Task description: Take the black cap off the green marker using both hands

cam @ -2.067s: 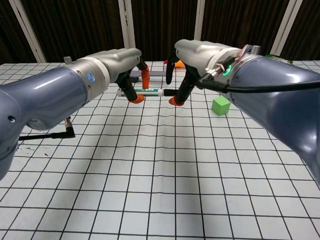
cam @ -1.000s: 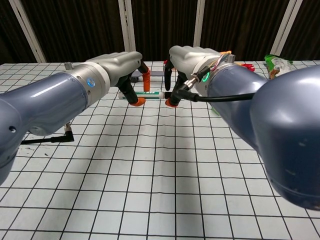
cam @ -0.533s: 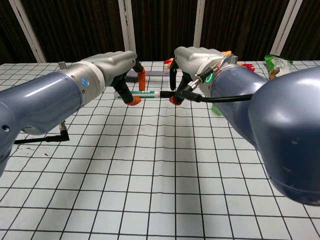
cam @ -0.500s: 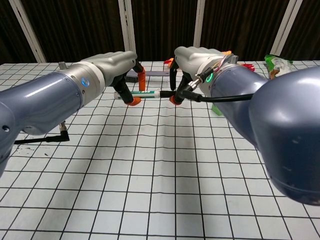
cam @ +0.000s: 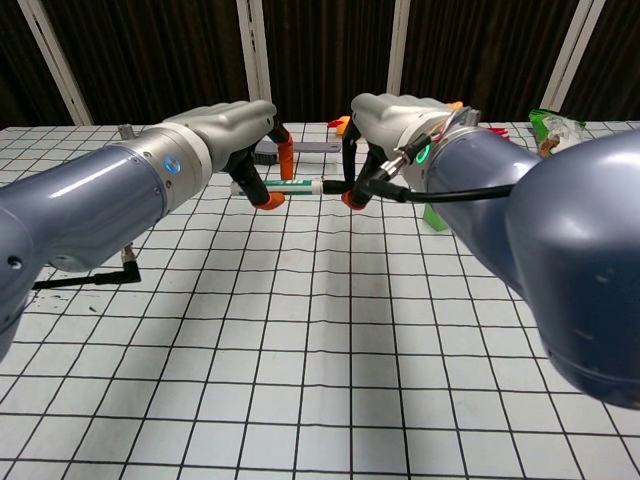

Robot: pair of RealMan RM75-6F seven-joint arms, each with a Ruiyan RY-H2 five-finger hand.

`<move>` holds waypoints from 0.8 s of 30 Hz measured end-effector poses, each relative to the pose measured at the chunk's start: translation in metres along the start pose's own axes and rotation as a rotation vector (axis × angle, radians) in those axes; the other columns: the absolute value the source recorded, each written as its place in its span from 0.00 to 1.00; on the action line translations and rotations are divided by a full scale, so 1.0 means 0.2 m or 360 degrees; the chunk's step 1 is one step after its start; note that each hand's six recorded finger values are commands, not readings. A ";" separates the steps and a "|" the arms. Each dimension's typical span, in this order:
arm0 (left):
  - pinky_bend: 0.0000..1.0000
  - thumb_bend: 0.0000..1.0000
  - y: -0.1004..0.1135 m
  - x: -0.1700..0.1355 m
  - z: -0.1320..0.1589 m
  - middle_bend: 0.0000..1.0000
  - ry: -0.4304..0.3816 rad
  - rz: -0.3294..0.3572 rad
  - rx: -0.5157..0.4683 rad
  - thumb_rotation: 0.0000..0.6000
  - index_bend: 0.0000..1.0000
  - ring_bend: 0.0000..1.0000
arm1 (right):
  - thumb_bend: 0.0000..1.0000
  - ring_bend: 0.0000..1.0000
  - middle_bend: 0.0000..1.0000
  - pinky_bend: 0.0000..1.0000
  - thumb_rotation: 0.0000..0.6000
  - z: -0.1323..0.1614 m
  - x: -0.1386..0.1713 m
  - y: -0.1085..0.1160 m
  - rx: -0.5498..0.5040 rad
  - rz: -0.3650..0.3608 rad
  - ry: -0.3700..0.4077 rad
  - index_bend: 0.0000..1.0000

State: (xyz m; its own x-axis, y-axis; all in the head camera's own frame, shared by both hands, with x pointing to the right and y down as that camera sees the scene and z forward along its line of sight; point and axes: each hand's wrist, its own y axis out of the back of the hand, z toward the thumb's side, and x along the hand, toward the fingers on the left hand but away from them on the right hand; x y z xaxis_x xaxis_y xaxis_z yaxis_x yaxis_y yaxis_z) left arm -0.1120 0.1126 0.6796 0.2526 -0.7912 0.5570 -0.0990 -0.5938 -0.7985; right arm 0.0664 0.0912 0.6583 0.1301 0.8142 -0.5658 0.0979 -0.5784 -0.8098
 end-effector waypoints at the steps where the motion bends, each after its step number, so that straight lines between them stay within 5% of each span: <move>1: 0.00 0.51 0.00 0.00 0.00 0.15 0.0002 -0.0001 0.0000 1.00 0.60 0.00 | 0.37 0.11 0.08 0.09 1.00 0.00 0.00 0.00 0.0000 0.0000 0.0001 0.61; 20: 0.00 0.51 -0.03 -0.06 -0.18 0.15 0.0047 -0.0037 0.0068 1.00 0.60 0.00 | 0.40 0.13 0.09 0.09 1.00 -0.19 -0.01 -0.02 0.0036 -0.0015 -0.0065 0.68; 24: 0.00 0.51 -0.02 -0.08 -0.26 0.14 0.0068 -0.0033 0.0053 1.00 0.50 0.00 | 0.40 0.12 0.09 0.08 1.00 -0.28 -0.01 -0.07 0.0043 0.0025 -0.0086 0.55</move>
State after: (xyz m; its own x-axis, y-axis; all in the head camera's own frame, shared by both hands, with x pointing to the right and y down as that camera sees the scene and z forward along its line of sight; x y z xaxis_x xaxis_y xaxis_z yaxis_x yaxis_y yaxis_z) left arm -0.1665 0.1210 0.6862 0.2127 -0.7847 0.5823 -0.0617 -0.6055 -0.7934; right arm 0.1211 0.0945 0.6786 0.0781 0.8068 -0.5857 0.0692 -0.5904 -0.8041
